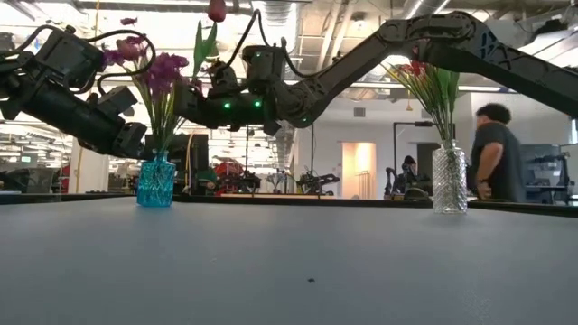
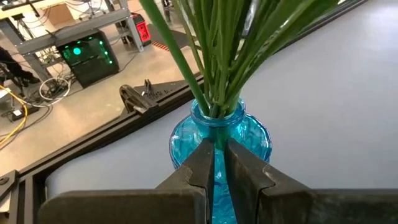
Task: Sort flowers into vase by color
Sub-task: Put the red tulip into the blue vase
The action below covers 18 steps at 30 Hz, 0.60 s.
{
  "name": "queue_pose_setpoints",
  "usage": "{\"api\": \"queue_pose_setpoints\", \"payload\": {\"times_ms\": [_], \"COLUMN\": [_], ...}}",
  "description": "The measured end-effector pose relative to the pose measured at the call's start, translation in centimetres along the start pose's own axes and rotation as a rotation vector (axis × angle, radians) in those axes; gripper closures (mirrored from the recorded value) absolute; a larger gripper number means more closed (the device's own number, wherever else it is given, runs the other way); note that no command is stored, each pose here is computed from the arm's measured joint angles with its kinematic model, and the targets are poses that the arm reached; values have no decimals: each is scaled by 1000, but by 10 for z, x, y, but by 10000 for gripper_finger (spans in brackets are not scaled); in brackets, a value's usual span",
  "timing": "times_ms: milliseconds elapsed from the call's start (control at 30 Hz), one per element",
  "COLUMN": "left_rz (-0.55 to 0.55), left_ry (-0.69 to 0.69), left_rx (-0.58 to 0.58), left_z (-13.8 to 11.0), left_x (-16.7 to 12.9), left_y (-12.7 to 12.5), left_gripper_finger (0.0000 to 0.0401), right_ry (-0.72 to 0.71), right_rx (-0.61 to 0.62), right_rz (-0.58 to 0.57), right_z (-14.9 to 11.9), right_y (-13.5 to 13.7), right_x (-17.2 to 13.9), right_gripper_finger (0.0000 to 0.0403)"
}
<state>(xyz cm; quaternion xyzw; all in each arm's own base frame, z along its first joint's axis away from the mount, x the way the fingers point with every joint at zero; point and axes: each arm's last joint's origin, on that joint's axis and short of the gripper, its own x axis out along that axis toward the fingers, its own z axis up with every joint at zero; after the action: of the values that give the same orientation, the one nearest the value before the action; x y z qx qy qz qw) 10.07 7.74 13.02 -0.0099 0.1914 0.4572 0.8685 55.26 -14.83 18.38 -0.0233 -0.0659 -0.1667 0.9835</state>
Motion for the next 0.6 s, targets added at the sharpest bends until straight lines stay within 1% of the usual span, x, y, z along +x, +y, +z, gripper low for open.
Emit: {"api": "queue_pose_setpoints", "payload": {"times_ms": [300, 400, 500, 600], "left_rz": [0, -1, -1, 0], "left_ry": [0, 0, 0, 0], "left_rx": [-23, -34, -50, -53], "left_z": [0, 0, 0, 0], "left_x": [0, 0, 0, 0], "left_y": [0, 0, 0, 0], "left_gripper_finger": [379, 379, 379, 379], "right_ry": [19, 42, 59, 77], "right_rx": [-19, -23, -26, -30], "right_rz": [3, 36, 53, 58], "right_z": [-2, -4, -6, -7], "right_y": [0, 0, 1, 1], "right_x": [0, 0, 0, 0], "right_gripper_finger": [369, 367, 355, 330]}}
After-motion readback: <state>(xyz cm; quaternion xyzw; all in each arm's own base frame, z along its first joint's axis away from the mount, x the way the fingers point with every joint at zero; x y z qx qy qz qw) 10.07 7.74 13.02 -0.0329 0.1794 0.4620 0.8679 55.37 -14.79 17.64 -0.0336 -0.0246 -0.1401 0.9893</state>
